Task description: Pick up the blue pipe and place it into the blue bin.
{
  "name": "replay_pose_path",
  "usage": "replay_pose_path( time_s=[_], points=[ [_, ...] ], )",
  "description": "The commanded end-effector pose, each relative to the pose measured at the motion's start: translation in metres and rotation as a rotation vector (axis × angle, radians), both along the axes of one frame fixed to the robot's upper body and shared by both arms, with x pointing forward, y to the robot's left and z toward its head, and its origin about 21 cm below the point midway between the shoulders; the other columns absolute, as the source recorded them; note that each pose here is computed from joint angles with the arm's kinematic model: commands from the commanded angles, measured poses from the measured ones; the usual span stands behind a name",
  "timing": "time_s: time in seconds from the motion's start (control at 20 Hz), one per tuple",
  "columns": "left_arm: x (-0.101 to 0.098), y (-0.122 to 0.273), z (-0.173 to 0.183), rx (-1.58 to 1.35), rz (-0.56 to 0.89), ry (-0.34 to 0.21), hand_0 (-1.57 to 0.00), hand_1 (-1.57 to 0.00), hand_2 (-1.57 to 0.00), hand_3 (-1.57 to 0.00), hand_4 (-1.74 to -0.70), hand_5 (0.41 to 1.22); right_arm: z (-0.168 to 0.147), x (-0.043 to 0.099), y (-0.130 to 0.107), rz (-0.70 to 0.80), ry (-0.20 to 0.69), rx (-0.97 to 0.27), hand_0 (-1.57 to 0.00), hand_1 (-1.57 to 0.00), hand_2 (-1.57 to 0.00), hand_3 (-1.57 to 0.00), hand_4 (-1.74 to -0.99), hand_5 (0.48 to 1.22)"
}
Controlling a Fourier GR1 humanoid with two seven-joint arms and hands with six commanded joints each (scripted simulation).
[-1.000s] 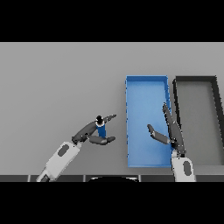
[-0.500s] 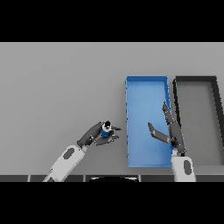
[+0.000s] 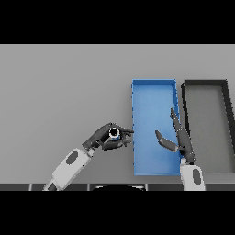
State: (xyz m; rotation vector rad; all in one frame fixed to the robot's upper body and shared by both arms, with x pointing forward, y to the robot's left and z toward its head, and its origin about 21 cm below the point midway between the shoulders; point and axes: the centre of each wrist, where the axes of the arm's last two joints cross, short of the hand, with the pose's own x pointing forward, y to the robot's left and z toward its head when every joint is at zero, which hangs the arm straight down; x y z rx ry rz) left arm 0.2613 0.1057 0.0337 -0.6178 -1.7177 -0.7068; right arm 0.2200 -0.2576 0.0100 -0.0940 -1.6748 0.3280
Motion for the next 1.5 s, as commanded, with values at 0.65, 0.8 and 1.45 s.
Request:
replay_pose_path(
  time_s=[0.65, 0.8, 1.45],
  points=[
    [-0.002, -0.012, 0.02, 0.058, -0.048, 0.02, -1.57, -1.57, -1.57, -1.44, -1.73, 1.22, -0.001, -0.012, -0.001, -0.04, -0.017, 0.007, 0.0, 0.0, 0.0, 0.0, -1.209, 0.623],
    [-0.006, -0.007, 0.015, 0.065, -0.048, 0.014, -1.57, -1.57, -1.57, -1.44, -1.73, 1.22, 0.004, -0.015, -0.003, -0.023, -0.048, 0.029, 0.0, 0.0, 0.0, 0.0, -1.191, 0.619],
    [0.001, -0.008, 0.019, 0.08, -0.047, 0.015, -1.57, -1.57, -1.57, -1.44, -1.73, 1.221, 0.13, 0.004, 0.028, 0.61, -0.094, -0.008, 0.0, 0.0, 0.0, 0.0, -1.301, 0.52]
  ],
)
